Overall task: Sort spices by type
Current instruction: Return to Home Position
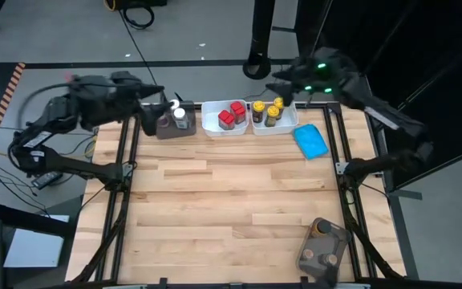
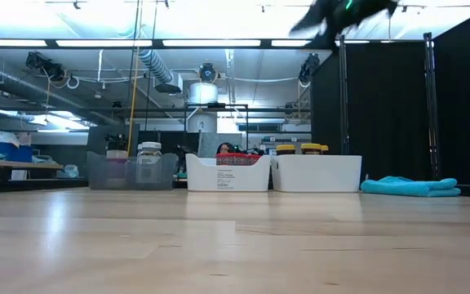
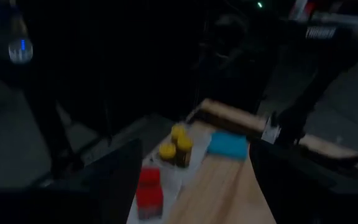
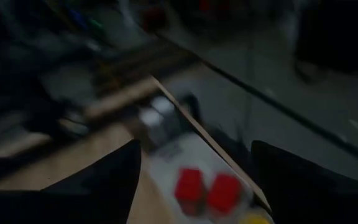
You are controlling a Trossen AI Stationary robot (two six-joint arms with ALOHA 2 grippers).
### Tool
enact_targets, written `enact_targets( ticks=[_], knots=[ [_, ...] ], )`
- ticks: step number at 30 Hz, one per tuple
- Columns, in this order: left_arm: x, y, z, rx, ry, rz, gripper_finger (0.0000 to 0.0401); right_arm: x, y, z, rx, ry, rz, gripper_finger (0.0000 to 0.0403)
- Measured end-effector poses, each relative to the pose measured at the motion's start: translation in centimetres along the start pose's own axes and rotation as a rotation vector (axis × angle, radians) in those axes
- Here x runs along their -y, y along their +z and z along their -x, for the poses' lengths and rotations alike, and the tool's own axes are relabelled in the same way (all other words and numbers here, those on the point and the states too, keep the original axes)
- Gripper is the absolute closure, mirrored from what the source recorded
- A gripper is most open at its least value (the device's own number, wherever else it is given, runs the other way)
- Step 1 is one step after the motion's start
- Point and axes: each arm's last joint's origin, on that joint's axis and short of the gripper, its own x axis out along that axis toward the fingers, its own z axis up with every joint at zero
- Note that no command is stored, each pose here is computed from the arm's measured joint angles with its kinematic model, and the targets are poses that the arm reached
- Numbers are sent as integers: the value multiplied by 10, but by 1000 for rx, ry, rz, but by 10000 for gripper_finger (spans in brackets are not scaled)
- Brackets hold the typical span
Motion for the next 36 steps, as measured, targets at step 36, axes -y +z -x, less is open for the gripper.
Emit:
enact_targets(
  ticks=[36],
  knots=[
    [-4, -141, 20, 275, -912, 103, 100, -79, -185, 94, 453, 628, -112, 98]
  ],
)
